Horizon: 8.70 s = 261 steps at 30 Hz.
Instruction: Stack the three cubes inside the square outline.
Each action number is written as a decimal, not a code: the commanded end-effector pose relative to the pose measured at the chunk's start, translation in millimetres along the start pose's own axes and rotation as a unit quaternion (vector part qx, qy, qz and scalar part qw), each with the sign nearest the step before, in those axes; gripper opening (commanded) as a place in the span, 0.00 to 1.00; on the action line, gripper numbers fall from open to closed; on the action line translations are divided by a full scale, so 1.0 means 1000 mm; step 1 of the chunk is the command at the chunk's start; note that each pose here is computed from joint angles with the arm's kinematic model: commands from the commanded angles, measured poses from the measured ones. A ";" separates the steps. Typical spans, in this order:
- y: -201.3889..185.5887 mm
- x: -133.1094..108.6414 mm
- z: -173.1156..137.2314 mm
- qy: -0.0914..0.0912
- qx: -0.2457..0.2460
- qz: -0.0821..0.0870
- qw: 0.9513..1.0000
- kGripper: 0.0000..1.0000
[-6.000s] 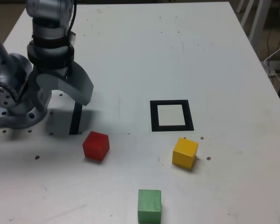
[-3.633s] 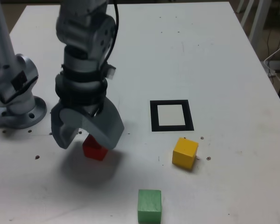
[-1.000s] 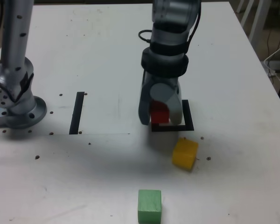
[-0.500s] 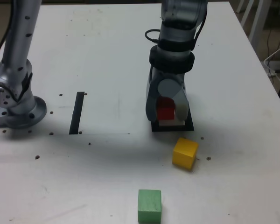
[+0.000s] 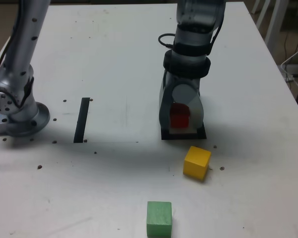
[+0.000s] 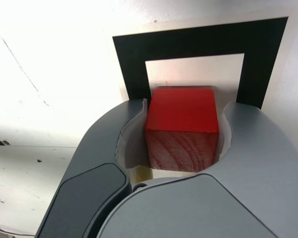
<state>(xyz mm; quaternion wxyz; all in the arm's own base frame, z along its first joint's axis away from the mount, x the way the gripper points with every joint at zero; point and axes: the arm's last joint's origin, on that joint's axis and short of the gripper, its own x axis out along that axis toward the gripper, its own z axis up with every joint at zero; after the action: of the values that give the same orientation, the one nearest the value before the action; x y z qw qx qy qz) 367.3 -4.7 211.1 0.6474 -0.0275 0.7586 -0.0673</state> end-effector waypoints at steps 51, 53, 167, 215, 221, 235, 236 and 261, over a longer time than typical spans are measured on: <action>-0.102 -0.034 -0.040 -0.045 0.137 0.072 0.987 0.99; -0.110 -0.032 -0.040 -0.043 0.149 0.074 0.985 0.99; -0.022 -0.065 -0.034 -0.042 0.033 0.033 0.998 0.32; -0.017 -0.041 -0.018 -0.022 0.044 0.018 0.999 0.32; -0.017 -0.041 -0.017 -0.022 0.045 0.017 0.999 0.32; -0.017 -0.034 -0.017 -0.026 0.056 0.012 0.998 0.86; -0.017 -0.034 -0.017 -0.025 0.056 0.012 0.998 0.87; -0.038 -0.072 -0.072 -0.076 0.062 0.073 0.993 0.99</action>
<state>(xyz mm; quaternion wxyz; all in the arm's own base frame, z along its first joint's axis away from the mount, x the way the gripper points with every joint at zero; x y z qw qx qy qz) 310.8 -22.1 293.0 0.7041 0.0541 0.7058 -0.0566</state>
